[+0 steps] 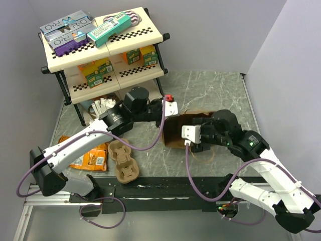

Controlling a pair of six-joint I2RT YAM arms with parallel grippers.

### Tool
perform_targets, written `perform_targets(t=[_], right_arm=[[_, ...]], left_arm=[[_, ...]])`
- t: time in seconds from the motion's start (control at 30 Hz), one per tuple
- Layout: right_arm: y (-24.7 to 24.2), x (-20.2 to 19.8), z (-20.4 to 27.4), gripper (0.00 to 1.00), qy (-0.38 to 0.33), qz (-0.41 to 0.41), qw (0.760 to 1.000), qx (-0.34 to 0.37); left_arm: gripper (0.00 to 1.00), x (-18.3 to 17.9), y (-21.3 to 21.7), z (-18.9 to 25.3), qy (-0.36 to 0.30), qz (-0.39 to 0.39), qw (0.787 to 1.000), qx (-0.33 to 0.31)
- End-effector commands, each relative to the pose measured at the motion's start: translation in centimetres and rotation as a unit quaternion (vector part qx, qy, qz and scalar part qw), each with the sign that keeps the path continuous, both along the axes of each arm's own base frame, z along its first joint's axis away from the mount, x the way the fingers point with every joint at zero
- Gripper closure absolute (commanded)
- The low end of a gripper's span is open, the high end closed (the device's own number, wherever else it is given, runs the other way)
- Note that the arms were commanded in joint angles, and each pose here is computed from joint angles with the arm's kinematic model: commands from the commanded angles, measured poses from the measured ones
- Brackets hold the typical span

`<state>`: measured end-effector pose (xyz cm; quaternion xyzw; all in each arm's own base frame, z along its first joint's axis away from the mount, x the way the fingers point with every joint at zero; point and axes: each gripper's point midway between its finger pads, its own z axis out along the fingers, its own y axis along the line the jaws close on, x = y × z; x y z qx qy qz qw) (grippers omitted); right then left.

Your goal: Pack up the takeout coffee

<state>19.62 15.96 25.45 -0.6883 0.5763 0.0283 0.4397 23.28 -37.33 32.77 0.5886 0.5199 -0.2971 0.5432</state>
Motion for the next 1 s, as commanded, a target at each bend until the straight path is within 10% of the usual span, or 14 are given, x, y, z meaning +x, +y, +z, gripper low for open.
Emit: perform_targets(t=[0.0,0.97], right_arm=[[0.2,-1.1,-0.5,1.0,-0.011,0.01,1.0,0.009],[-3.1,0.8,-5.4,1.0,-0.03,-0.088,0.99,-0.104]], left_arm=[[0.99,-1.6,0.4,3.4,0.005,-0.011,0.998,-0.059],[0.99,-5.5,-1.1,4.7,0.021,-0.06,0.994,-0.091]])
